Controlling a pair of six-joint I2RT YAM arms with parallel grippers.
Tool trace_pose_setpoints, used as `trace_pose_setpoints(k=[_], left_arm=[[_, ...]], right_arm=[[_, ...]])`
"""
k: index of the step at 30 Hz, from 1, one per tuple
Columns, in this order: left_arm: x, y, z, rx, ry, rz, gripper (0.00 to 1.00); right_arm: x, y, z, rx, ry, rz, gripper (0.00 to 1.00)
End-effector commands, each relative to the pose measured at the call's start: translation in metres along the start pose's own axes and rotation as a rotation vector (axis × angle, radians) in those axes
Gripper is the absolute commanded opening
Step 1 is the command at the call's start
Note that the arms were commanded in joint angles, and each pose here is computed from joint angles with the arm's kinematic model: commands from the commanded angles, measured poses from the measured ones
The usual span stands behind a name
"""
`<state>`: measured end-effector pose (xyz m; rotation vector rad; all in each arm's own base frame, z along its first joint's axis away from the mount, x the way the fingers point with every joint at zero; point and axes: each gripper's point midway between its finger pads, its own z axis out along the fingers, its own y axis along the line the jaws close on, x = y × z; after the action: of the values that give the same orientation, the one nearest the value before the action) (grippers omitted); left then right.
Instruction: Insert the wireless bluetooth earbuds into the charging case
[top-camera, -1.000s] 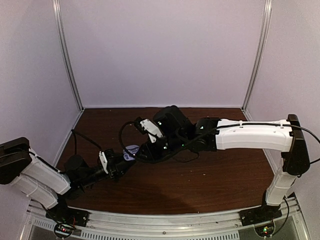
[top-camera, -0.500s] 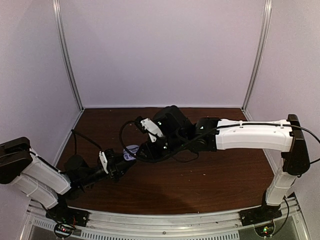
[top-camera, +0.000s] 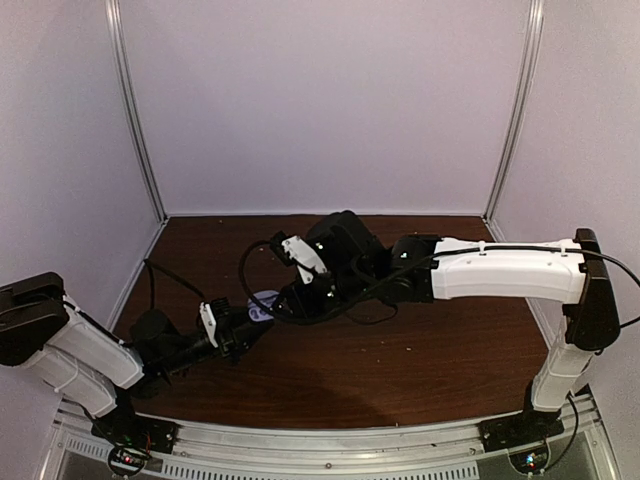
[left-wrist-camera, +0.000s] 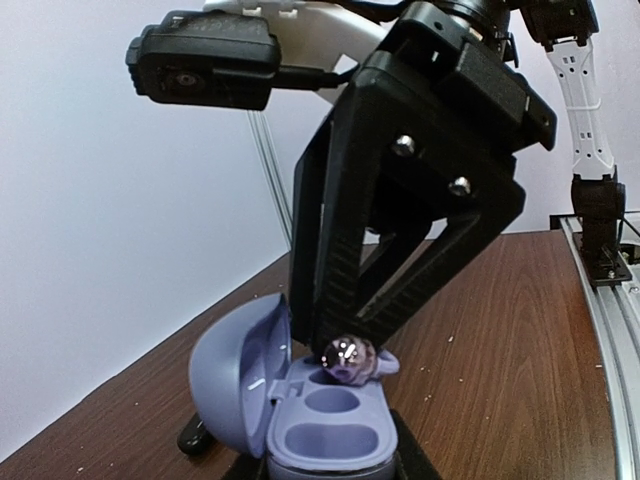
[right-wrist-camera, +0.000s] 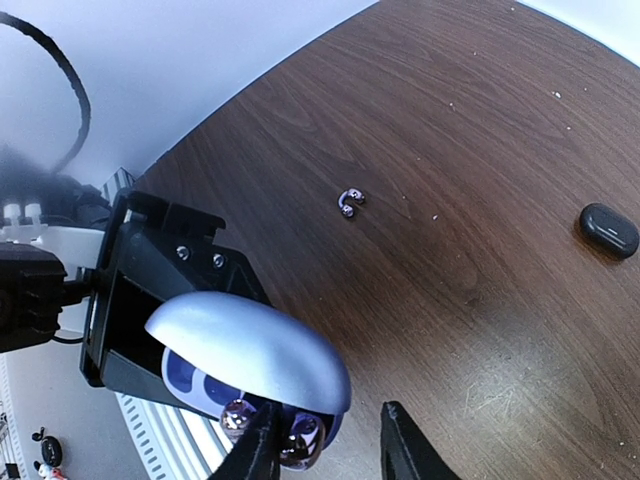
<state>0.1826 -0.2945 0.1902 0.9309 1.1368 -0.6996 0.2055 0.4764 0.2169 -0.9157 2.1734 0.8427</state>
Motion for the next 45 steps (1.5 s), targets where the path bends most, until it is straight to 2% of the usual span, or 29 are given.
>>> trace_pose_setpoints(k=[1, 15, 26, 29, 33, 38, 42, 45], left_arm=[[-0.033, 0.004, 0.004, -0.005, -0.13, 0.009, 0.0], [-0.033, 0.004, 0.003, -0.006, -0.134, 0.002, 0.0], [-0.035, 0.001, 0.004, 0.011, -0.153, -0.051, 0.0], [-0.036, 0.001, 0.003, 0.012, -0.157, -0.058, 0.0], [-0.042, -0.002, 0.003, 0.036, -0.171, -0.073, 0.0], [-0.052, -0.015, 0.005, 0.14, -0.18, -0.132, 0.0], [-0.062, -0.023, 0.006, 0.204, -0.179, -0.184, 0.0], [-0.068, -0.03, 0.008, 0.265, -0.168, -0.216, 0.0]], right_arm=[[-0.034, 0.011, -0.023, -0.013, -0.106, -0.007, 0.35], [-0.046, 0.006, -0.028, 0.007, -0.129, -0.017, 0.38], [-0.075, 0.034, -0.064, -0.112, -0.248, -0.118, 0.43], [-0.078, 0.04, -0.073, -0.141, -0.263, -0.157, 0.42], [-0.069, 0.041, -0.083, -0.149, -0.255, -0.225, 0.38], [-0.05, 0.038, -0.095, -0.152, -0.207, -0.315, 0.34], [-0.031, 0.039, -0.108, -0.185, -0.196, -0.404, 0.42], [-0.027, 0.039, -0.128, -0.183, -0.25, -0.475, 0.46]])
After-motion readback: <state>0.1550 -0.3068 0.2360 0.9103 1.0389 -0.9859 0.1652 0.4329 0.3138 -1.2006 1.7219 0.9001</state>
